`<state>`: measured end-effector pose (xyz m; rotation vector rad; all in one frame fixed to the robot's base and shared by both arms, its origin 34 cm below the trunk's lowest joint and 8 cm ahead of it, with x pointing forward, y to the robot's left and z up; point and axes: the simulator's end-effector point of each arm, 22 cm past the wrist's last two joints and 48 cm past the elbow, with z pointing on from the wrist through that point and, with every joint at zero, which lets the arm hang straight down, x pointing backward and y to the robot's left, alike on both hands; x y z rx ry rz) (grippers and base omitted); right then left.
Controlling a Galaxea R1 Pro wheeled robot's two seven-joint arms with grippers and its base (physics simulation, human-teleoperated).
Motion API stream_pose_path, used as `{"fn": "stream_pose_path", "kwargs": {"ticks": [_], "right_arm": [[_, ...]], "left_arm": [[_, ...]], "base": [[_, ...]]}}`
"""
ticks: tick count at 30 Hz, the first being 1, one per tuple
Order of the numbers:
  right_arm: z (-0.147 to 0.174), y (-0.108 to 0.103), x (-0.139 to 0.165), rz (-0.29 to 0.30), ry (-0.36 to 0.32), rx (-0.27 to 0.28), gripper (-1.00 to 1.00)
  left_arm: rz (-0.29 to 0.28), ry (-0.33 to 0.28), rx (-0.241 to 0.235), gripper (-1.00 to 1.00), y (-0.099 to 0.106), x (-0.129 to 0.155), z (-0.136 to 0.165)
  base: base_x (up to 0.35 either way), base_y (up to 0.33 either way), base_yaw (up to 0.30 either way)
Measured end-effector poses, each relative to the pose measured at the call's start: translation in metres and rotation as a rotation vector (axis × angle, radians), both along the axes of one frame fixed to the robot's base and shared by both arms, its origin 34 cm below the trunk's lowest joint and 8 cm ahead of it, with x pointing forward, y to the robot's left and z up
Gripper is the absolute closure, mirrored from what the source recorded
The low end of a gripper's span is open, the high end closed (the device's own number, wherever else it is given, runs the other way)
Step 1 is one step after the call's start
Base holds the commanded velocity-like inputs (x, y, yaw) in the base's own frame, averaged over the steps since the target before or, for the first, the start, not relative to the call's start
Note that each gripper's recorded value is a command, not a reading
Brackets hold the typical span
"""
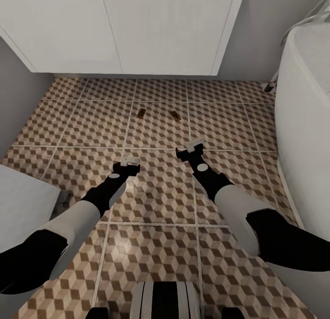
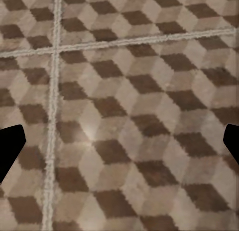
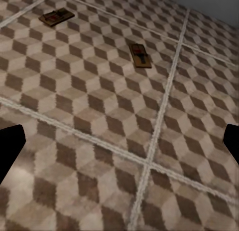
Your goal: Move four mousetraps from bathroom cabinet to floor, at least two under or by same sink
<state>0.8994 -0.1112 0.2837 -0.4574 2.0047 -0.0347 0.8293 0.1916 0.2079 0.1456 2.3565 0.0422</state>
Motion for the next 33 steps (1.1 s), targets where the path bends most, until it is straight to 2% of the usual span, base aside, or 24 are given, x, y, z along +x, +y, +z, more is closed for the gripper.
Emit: {"fn": "stream_pose_path", "kwargs": {"ticks": [5, 7, 14, 19, 27, 33], "right_arm": [[0.007, -0.005, -0.006, 0.0, -0.019, 0.003, -1.0], [-0.007, -0.014, -0.023, -0.004, 0.005, -0.002, -1.0], [-0.001, -0.024, -0.034, -0.004, -0.01, -0.003, -1.0], [0.004, -0.026, -0.039, -0.001, -0.017, -0.001, -1.0], [0.016, -0.027, -0.047, 0.006, -0.032, 0.008, -1.0], [0.028, -0.026, -0.052, 0.014, -0.053, 0.017, -1.0]], "left_arm": [[0.0, -0.01, 0.0, -1.0, 0.0, -0.001, 0.01], [-0.001, 0.002, 0.0, -1.0, 0.0, -0.01, 0.007], [-0.007, -0.008, -0.01, -1.0, 0.0, -0.023, 0.011], [-0.015, -0.016, -0.017, -1.0, 0.002, -0.031, 0.012], [-0.017, 0.017, -0.008, -1.0, 0.015, -0.055, 0.004], [-0.025, 0.015, -0.015, -1.0, 0.013, -0.062, 0.009]], "base": [[0.0, 0.0, 0.0], [0.0, 0.0, 0.0], [0.0, 0.0, 0.0], [0.0, 0.0, 0.0], [0.0, 0.0, 0.0], [0.0, 0.0, 0.0]]}}
